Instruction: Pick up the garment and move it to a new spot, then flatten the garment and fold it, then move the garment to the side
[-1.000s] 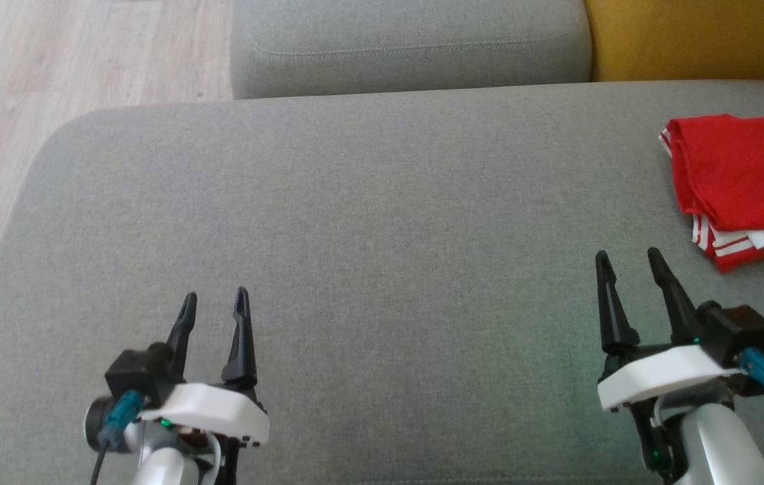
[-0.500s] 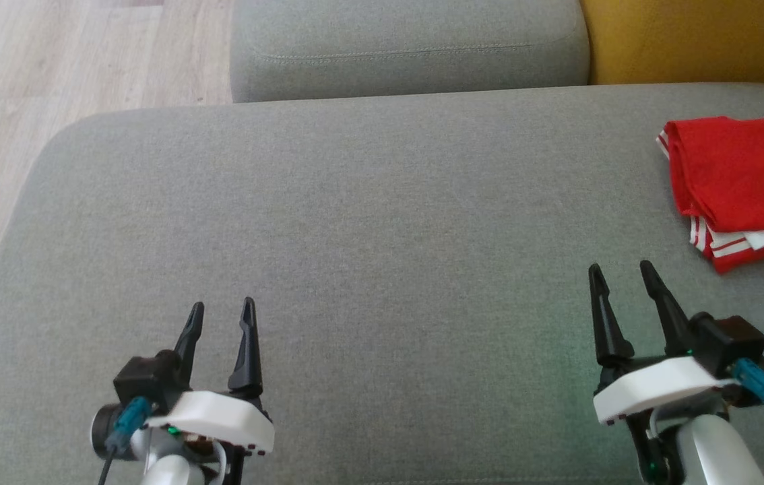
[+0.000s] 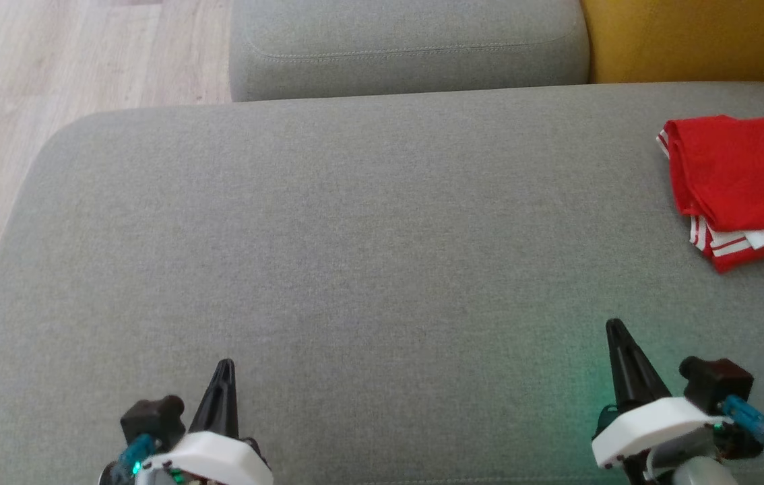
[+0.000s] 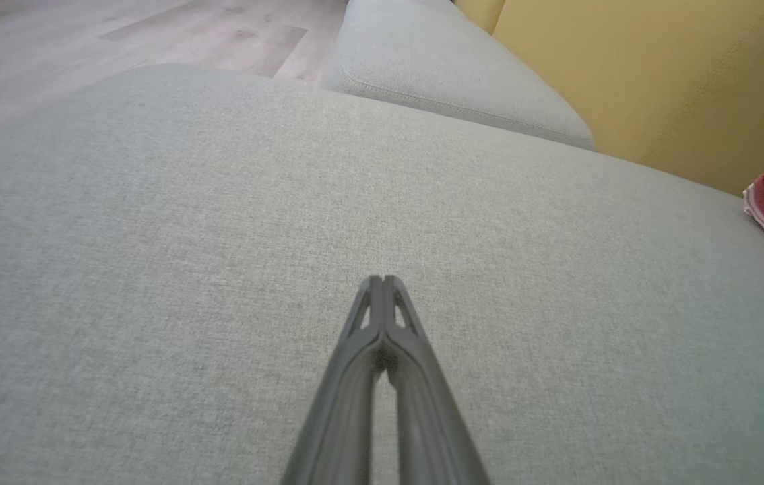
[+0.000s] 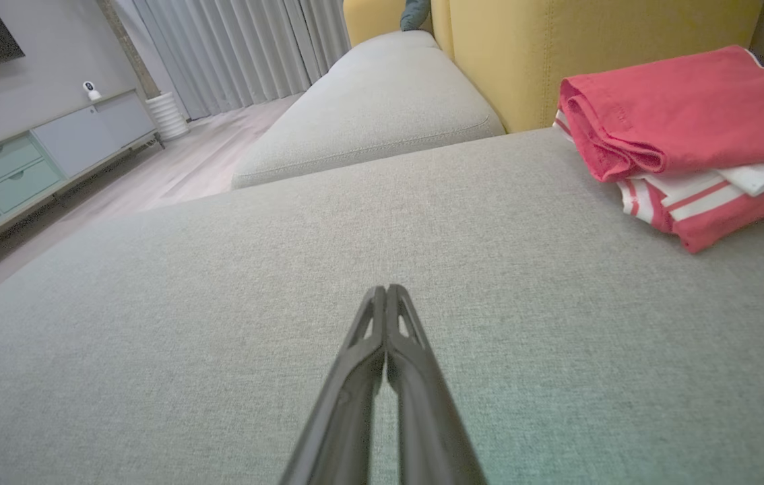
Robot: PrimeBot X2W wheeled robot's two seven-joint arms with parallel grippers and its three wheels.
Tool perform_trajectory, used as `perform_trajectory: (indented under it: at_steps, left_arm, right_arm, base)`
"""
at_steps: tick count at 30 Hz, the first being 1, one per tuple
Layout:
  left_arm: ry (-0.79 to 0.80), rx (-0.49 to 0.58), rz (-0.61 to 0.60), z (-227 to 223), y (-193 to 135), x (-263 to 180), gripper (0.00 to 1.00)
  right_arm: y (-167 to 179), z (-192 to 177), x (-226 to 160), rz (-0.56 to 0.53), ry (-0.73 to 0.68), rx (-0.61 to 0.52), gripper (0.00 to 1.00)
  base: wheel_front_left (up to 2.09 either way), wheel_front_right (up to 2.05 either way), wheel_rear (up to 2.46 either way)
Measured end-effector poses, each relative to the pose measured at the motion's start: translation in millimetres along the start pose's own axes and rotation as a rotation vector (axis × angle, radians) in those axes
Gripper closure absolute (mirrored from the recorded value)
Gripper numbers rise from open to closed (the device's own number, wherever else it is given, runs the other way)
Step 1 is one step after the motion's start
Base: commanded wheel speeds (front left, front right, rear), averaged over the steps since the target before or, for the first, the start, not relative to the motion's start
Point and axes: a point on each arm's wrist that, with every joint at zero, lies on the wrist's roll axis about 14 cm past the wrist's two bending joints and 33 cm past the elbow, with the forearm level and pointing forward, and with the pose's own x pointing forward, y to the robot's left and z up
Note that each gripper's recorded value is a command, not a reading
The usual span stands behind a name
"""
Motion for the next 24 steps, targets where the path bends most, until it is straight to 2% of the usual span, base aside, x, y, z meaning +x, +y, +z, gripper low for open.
perform_trajectory:
  at_steps: [24]
  left_arm:
    - [0.039,-0.281,0.052,0.8,15.2,4.9,1.00]
  right_arm:
    - [-12.5,5.2,1.4,-0.053,-0.016,0.290,1.00]
  base:
    - [0.00,0.00,0.00]
